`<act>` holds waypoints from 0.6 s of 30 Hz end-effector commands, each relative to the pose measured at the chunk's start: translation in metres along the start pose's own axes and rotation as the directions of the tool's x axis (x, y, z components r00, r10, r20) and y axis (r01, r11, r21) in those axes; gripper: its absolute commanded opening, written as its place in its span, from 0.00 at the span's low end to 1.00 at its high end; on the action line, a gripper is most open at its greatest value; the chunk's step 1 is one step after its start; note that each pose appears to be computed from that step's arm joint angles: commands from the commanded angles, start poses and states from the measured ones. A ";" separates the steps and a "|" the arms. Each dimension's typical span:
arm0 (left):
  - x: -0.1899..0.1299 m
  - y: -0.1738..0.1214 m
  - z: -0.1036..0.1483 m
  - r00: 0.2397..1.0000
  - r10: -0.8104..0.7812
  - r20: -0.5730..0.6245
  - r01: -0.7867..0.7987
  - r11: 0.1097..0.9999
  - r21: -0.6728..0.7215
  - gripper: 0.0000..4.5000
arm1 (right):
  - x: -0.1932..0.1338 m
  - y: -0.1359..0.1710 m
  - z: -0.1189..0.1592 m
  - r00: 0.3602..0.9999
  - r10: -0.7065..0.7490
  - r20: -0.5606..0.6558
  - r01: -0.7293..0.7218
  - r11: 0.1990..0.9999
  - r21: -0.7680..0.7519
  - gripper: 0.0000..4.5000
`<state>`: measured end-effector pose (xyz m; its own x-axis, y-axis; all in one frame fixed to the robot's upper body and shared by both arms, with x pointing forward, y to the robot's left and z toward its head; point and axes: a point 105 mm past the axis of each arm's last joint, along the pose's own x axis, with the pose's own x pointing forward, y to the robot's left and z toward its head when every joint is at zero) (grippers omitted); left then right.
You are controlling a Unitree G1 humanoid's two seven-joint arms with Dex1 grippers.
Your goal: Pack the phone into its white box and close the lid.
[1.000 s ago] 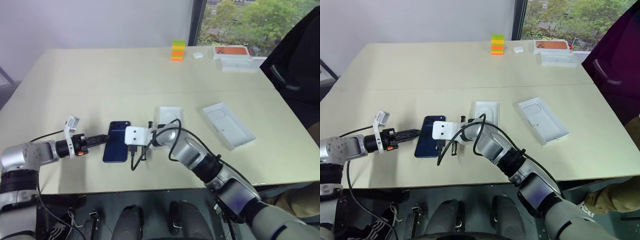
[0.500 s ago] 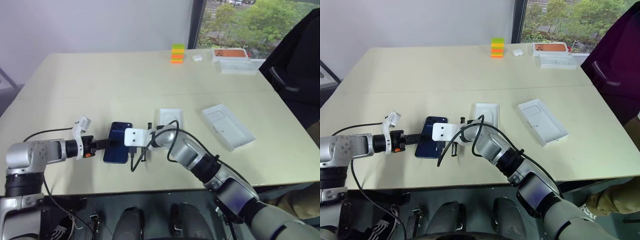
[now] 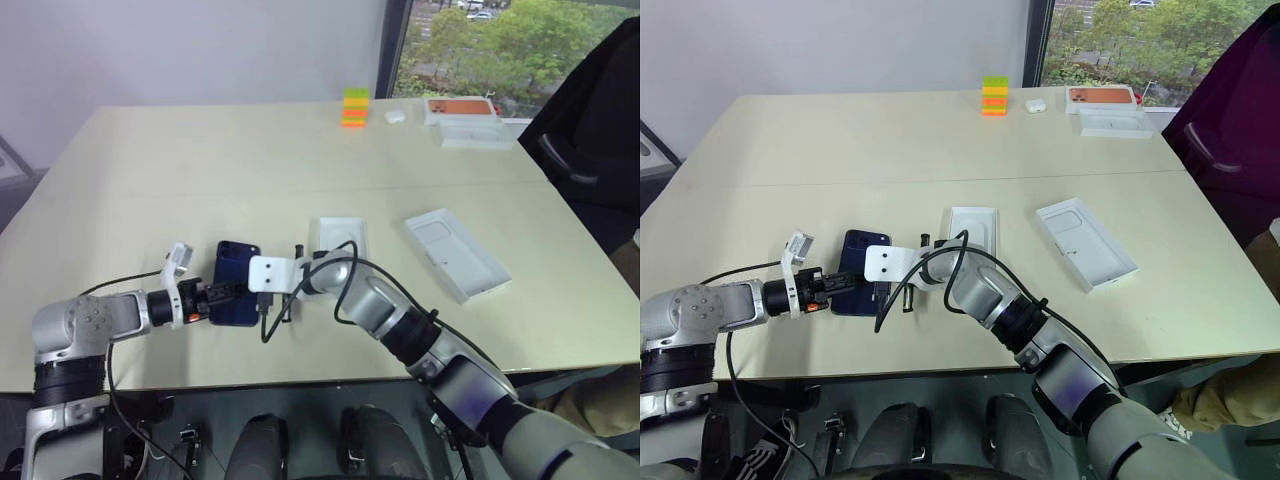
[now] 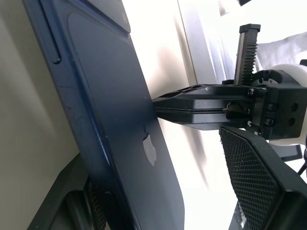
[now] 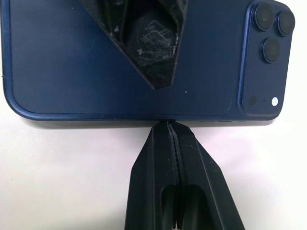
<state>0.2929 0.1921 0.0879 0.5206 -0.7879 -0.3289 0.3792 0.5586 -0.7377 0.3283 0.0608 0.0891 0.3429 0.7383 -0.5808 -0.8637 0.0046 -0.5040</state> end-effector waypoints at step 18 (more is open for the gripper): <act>0.003 -0.003 -0.002 0.995 -0.079 0.056 0.085 0.988 -0.127 0.10 | -0.026 -0.017 -0.031 0.995 -0.075 -0.070 0.073 0.997 -0.035 0.00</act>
<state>0.2896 0.1821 0.0844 0.5072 -0.8255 -0.2475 0.3249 0.4492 -0.8323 0.3400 0.0325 0.0936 0.4012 0.7092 -0.5798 -0.8267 0.0078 -0.5626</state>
